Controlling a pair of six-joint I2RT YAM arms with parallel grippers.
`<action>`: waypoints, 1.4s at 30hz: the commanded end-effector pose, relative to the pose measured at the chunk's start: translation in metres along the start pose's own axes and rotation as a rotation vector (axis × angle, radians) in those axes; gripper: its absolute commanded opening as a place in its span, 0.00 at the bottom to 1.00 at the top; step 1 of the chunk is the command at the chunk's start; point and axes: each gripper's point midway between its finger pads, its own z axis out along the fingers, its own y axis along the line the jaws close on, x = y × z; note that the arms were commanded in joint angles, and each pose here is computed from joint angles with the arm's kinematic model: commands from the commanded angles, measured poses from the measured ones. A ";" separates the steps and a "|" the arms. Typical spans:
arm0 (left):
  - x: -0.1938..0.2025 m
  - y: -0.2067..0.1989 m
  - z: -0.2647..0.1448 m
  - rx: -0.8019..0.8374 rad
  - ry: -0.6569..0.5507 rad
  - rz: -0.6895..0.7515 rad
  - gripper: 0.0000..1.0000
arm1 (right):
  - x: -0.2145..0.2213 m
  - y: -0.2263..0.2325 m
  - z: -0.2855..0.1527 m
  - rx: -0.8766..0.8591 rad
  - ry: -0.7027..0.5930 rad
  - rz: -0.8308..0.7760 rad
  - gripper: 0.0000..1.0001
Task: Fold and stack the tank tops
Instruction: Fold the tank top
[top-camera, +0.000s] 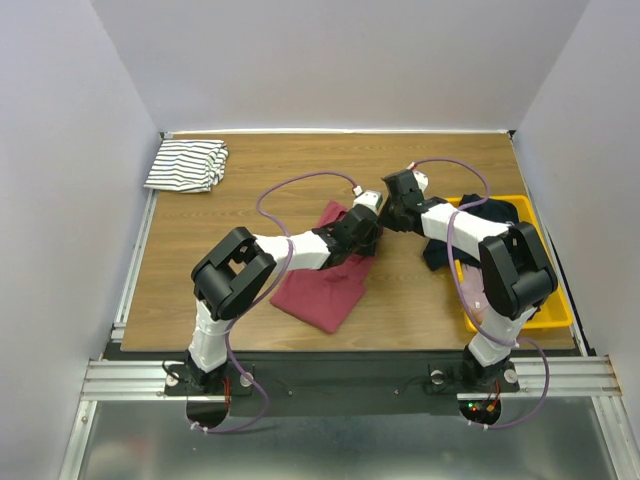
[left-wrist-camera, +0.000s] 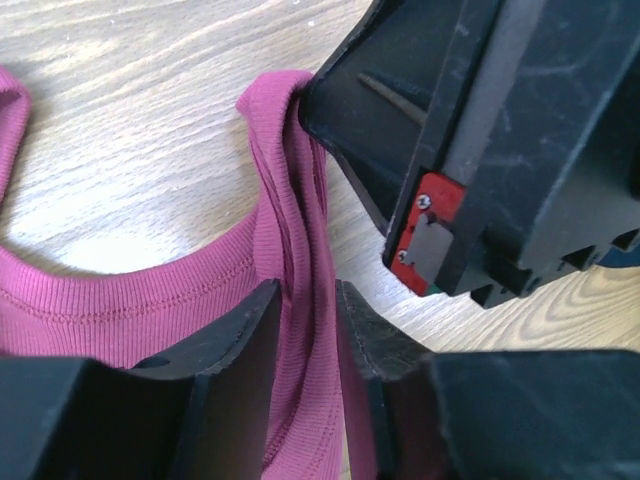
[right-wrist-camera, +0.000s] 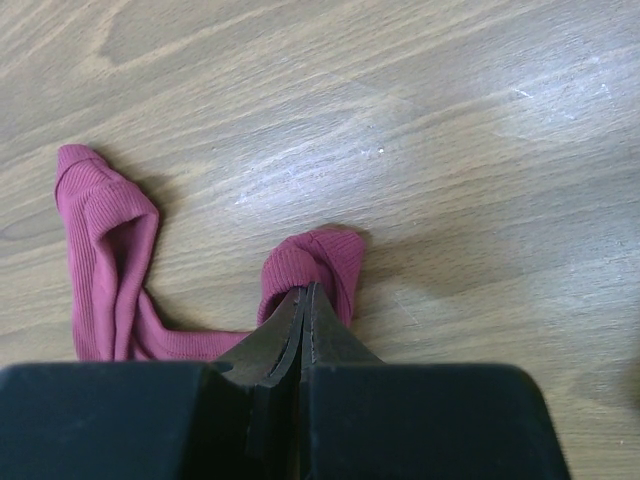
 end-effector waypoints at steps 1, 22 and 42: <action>-0.026 -0.018 -0.001 0.051 -0.084 -0.002 0.44 | -0.025 0.021 -0.009 -0.050 -0.051 0.032 0.00; -0.024 -0.001 0.003 -0.028 -0.112 -0.054 0.00 | -0.030 0.020 -0.021 -0.055 -0.078 0.057 0.17; -0.033 0.011 -0.007 -0.032 -0.128 -0.121 0.00 | -0.026 -0.001 -0.011 0.000 -0.122 0.009 0.27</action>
